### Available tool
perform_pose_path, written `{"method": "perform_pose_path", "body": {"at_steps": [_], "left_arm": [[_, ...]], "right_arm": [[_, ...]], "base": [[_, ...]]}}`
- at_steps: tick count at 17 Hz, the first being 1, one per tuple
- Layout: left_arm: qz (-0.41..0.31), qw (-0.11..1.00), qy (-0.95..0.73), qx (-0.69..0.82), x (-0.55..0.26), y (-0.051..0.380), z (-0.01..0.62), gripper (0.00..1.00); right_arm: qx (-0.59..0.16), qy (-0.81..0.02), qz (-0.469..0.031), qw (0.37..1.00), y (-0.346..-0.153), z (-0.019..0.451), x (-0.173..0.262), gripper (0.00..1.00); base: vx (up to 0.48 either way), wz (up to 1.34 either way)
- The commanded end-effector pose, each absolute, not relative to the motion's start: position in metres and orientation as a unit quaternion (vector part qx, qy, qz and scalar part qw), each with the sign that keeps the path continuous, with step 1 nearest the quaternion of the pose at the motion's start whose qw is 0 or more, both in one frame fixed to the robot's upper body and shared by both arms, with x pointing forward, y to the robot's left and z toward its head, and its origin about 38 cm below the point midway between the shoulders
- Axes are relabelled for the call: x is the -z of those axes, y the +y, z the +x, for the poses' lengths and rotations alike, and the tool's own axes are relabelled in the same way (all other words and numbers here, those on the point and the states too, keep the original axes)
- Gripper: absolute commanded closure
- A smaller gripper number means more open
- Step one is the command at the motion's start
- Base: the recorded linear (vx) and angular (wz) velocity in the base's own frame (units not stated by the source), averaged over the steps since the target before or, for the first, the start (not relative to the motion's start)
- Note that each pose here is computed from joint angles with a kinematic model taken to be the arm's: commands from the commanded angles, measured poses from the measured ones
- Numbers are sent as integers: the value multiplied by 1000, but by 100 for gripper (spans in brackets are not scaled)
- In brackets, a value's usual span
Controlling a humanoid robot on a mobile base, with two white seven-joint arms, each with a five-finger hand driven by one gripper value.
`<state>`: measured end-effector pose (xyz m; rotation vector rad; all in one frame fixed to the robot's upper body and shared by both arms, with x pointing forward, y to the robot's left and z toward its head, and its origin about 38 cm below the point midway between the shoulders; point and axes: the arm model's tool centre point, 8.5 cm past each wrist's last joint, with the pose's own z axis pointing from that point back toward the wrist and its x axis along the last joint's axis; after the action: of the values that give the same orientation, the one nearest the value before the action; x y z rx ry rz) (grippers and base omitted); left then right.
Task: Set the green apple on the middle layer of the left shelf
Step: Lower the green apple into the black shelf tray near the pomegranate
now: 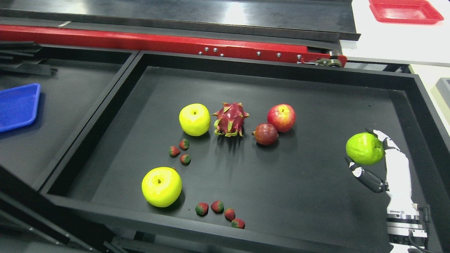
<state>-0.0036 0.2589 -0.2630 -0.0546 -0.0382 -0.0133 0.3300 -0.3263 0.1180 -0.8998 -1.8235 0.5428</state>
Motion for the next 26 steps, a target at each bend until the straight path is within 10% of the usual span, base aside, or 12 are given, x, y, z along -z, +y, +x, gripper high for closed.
{"method": "perform_pose_path", "body": {"at_steps": [1,7,14,15,16,17,26], "left_arm": [[-19,1000,-18,7,262,270,-4,0],[-19,1000,-19,7,262,270,-4,0],[-19,1000,-18,7,262,270,-4,0],[-19,1000,-19,7,262,270,-4,0],[-18,1000,-19,7,262,270,-4,0],[-19,1000,-18,7,262,270,-4,0],[-19,1000,-19,6,262,270,-4,0]], "right_arm": [[-370,-751,-266,478,-244,347,-99,100],[-466,-733,-233,438,-152,381,-97,100],[-512,-706,-180,455,-110,403,-78,98],[-513,-703,-175,460,-110,402,-76,92],[-504,-703,-172,471,-113,402,-75,57],[-486,-708,-167,484,-119,404,-77,1],[-276,-773,-192,538,-226,412,-127,0]], "base": [[81,-283],[50,-129],[4,-4],[0,0],[0,0],[0,0],[0,0]]}}
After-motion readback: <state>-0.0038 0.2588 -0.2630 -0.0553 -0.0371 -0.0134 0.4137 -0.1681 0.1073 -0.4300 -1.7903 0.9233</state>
